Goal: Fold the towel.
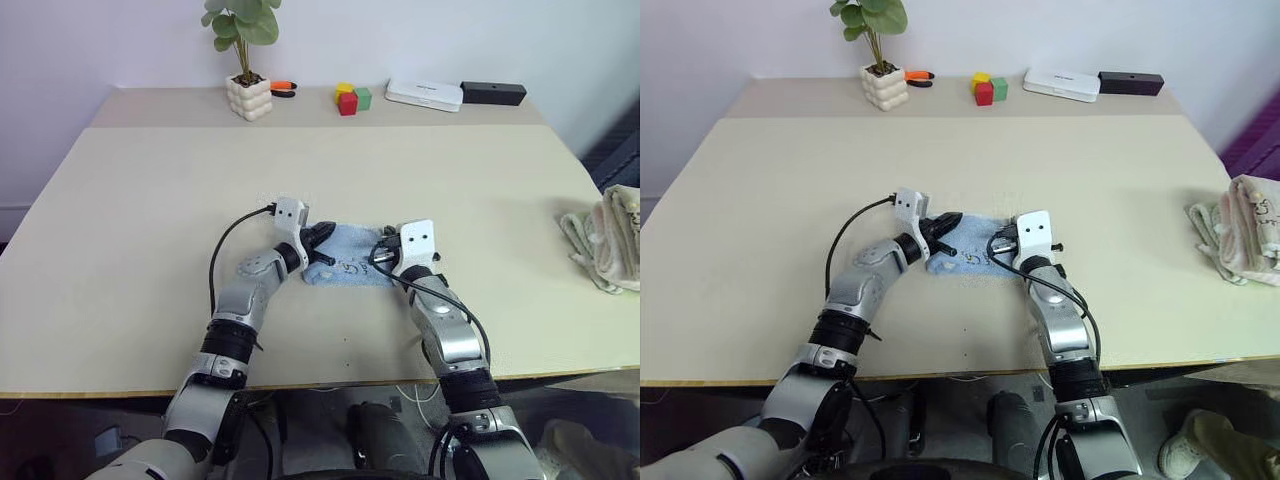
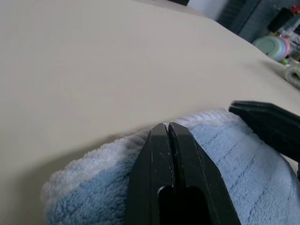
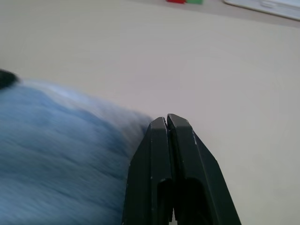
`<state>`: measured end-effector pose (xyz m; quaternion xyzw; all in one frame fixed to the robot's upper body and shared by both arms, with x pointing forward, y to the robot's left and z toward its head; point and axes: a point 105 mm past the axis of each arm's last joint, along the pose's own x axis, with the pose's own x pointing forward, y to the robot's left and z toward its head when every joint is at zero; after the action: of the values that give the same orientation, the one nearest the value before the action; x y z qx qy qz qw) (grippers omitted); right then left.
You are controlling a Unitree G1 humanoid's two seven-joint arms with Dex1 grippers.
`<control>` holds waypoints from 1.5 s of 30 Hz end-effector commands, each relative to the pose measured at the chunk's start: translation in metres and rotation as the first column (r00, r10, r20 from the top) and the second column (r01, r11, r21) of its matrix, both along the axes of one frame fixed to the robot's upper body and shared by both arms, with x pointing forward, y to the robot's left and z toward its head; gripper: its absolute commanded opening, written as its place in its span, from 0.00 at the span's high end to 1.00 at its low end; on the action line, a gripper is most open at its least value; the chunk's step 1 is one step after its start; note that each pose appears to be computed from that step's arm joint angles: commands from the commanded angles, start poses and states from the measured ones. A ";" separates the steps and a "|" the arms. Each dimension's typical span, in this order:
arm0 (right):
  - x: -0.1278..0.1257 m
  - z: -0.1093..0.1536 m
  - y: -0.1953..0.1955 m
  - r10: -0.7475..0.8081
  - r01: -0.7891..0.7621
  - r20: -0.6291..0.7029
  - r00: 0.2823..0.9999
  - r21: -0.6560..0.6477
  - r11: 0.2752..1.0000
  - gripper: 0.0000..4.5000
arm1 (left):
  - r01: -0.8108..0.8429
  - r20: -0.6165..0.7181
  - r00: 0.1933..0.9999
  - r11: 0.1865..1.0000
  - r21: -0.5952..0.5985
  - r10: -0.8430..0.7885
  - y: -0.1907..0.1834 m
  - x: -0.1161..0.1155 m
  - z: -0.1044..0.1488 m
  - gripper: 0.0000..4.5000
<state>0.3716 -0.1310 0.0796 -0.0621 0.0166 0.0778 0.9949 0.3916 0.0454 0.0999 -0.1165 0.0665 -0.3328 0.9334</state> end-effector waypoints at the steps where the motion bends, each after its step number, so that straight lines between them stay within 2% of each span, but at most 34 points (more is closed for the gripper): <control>1: 0.001 0.009 0.000 0.001 -0.001 0.034 0.999 -0.014 1.000 1.00 | -0.033 0.006 0.999 0.999 -0.017 0.033 0.013 0.003 0.006 0.99; 4: 0.004 0.021 -0.001 0.011 -0.010 0.063 0.998 -0.008 1.000 1.00 | -0.002 0.054 0.999 1.000 -0.004 0.002 0.016 0.001 0.018 0.99; 6: 0.007 0.030 -0.002 0.012 -0.012 0.085 0.996 -0.007 1.000 1.00 | 0.035 0.085 0.996 0.997 -0.064 -0.030 0.016 -0.001 0.036 0.99; 9: 0.010 0.035 -0.004 0.012 -0.010 0.097 0.995 -0.022 1.000 1.00 | 0.108 0.105 0.990 0.978 -0.176 -0.091 0.014 -0.008 0.061 0.83; 14: 0.010 0.034 -0.005 0.009 -0.007 0.092 0.996 -0.024 1.000 1.00 | 0.103 0.079 0.993 0.954 -0.280 -0.084 0.026 -0.008 0.085 0.28; 16: 0.011 0.035 -0.009 0.002 -0.003 0.083 0.997 0.004 1.000 1.00 | 0.114 0.090 0.992 0.957 -0.266 -0.093 0.034 -0.010 0.087 0.04; 17: 0.012 0.038 -0.013 0.004 -0.005 0.086 0.996 0.010 1.000 1.00 | 0.131 0.101 0.989 0.961 -0.243 -0.110 0.036 -0.012 0.087 0.02; 18: 0.014 0.044 -0.018 0.003 -0.010 0.086 0.996 0.088 0.996 1.00 | 0.149 0.113 0.986 0.964 -0.220 -0.126 0.039 -0.014 0.087 0.02; 21: 0.016 0.067 -0.035 0.020 -0.047 0.106 0.994 0.266 0.963 0.82 | 0.176 0.149 0.977 0.975 -0.140 -0.155 0.055 -0.019 0.087 0.00; 24: 0.014 0.095 -0.049 0.077 -0.122 0.132 0.988 0.372 0.920 0.49 | 0.168 0.170 0.973 0.983 -0.072 -0.154 0.078 -0.018 0.089 0.00; 27: 0.006 0.102 -0.048 0.197 -0.205 0.063 0.978 0.440 0.875 0.16 | 0.196 0.203 0.960 0.981 0.015 -0.194 0.094 -0.024 0.094 0.00; 28: 0.002 0.103 -0.048 0.231 -0.219 0.035 0.972 0.480 0.849 0.06 | 0.212 0.212 0.953 0.977 0.039 -0.215 0.098 -0.027 0.095 0.00; 29: -0.001 0.105 -0.047 0.263 -0.233 0.015 0.965 0.514 0.825 0.01 | 0.231 0.224 0.945 0.971 0.067 -0.240 0.102 -0.031 0.096 0.00; 32: -0.011 0.105 -0.047 0.330 -0.217 -0.067 0.942 0.627 0.748 0.01 | 0.309 0.234 0.916 0.946 0.100 -0.325 0.111 -0.045 0.100 0.00; 34: -0.023 0.105 -0.038 0.439 -0.247 -0.113 0.891 0.692 0.678 0.01 | 0.359 0.240 0.896 0.928 0.102 -0.373 0.120 -0.057 0.106 0.00; 36: -0.031 0.105 -0.034 0.499 -0.261 -0.136 0.856 0.719 0.644 0.01 | 0.395 0.236 0.881 0.912 0.107 -0.409 0.123 -0.065 0.108 0.00; 39: -0.039 0.098 -0.030 0.542 -0.254 -0.180 0.821 0.735 0.629 0.01 | 0.426 0.216 0.868 0.894 0.137 -0.447 0.128 -0.075 0.104 0.00; 42: -0.045 0.074 -0.024 0.560 -0.204 -0.287 0.777 0.727 0.656 0.01 | 0.430 0.213 0.865 0.890 0.153 -0.455 0.132 -0.078 0.102 0.00; 45: -0.046 0.056 -0.019 0.571 -0.150 -0.341 0.747 0.750 0.644 0.01 | 0.459 0.251 0.840 0.877 0.142 -0.481 0.131 -0.085 0.109 0.00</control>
<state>0.3262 -0.1517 0.1365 0.3298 0.2553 0.2973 0.8589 0.3144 0.1764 0.1892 -0.0306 0.0141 -0.5470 0.8364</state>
